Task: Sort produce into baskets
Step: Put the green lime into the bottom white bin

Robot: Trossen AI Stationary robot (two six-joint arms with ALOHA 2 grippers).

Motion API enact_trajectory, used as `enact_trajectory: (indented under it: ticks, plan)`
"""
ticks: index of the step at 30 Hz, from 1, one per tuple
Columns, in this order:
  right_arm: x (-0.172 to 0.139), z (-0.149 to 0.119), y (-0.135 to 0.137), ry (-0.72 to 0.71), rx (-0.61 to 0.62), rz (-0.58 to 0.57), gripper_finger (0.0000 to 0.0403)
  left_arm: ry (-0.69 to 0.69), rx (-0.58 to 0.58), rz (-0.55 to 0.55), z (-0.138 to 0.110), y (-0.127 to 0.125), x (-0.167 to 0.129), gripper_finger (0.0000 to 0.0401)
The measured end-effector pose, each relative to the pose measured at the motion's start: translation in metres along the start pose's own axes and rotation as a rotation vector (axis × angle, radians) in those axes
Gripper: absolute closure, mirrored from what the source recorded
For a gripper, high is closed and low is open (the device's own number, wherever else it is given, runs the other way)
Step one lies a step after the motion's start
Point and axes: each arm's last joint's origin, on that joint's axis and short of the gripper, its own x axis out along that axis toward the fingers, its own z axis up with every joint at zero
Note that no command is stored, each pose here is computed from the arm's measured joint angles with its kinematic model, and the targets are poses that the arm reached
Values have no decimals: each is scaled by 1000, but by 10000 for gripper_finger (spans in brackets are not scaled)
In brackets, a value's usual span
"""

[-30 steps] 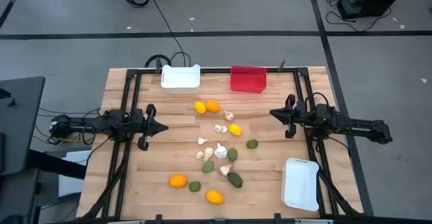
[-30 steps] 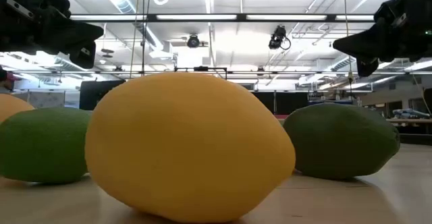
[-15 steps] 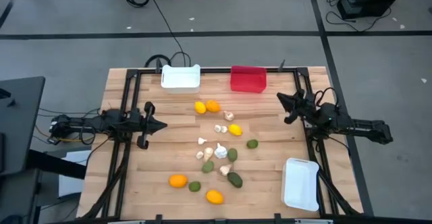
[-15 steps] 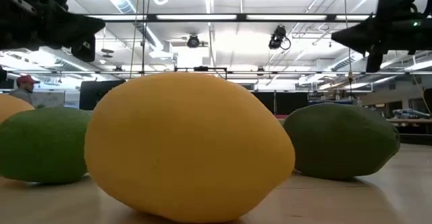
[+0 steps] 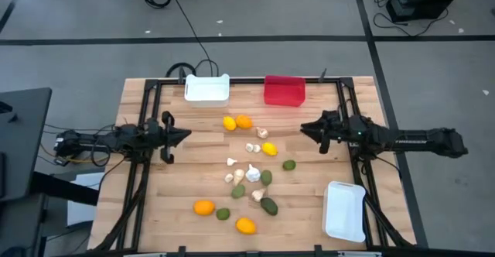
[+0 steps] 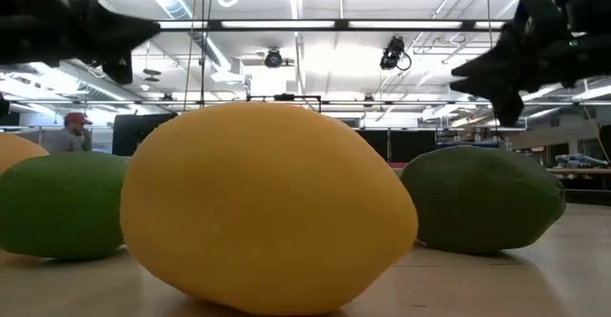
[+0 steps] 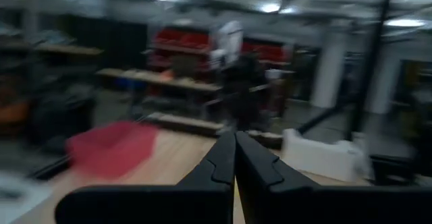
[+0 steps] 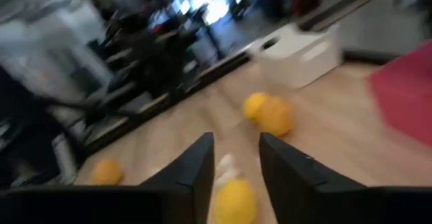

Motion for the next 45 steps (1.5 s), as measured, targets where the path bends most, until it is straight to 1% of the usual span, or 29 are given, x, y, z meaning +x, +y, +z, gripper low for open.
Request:
enact_trajectory:
  ticks: [3, 7, 9, 12, 13, 14, 15, 19, 22, 24, 26, 32, 37, 41, 43, 45]
  plan:
    - [13, 10, 12, 86, -40, 49, 230, 47, -14, 99, -6, 2, 4, 389]
    - [33, 22, 31, 181, -157, 121, 210, 116, -9, 138, -14, 3, 9, 389]
    - [42, 24, 40, 266, -262, 146, 208, 135, -21, 145, -16, 2, 12, 389]
    - [54, 19, 50, 454, -490, 175, 211, 156, -18, 149, -19, 2, 16, 389]
    - [57, 16, 53, 521, -530, 180, 213, 163, -27, 151, -21, 2, 17, 389]
    - [60, 14, 57, 576, -544, 179, 214, 171, -34, 153, -22, 2, 18, 389]
    - [64, 12, 61, 618, -540, 167, 215, 182, -37, 155, -24, 1, 19, 389]
    - [75, 6, 73, 786, -458, 79, 213, 225, -45, 165, -30, 1, 23, 389]
    - [78, -2, 81, 887, -467, 54, 205, 225, -26, 204, -32, 2, 26, 389]
    - [81, -9, 84, 921, -486, 38, 196, 205, -23, 262, -32, 3, 28, 389]
    - [83, -15, 84, 942, -507, 9, 183, 180, -21, 295, -31, 3, 30, 389]
    - [96, -36, 76, 994, -569, -94, 137, 162, 15, 312, -32, 3, 34, 389]
    - [104, -56, 70, 1091, -563, -83, 111, 187, 25, 315, -35, 3, 35, 389]
    - [108, -68, 65, 1149, -562, -112, 117, 192, 27, 316, -36, 3, 35, 389]
    - [109, -71, 63, 1159, -548, -128, 131, 192, 27, 316, -36, 3, 35, 389]
    - [110, -71, 64, 1158, -538, -136, 153, 192, 26, 316, -36, 3, 35, 389]
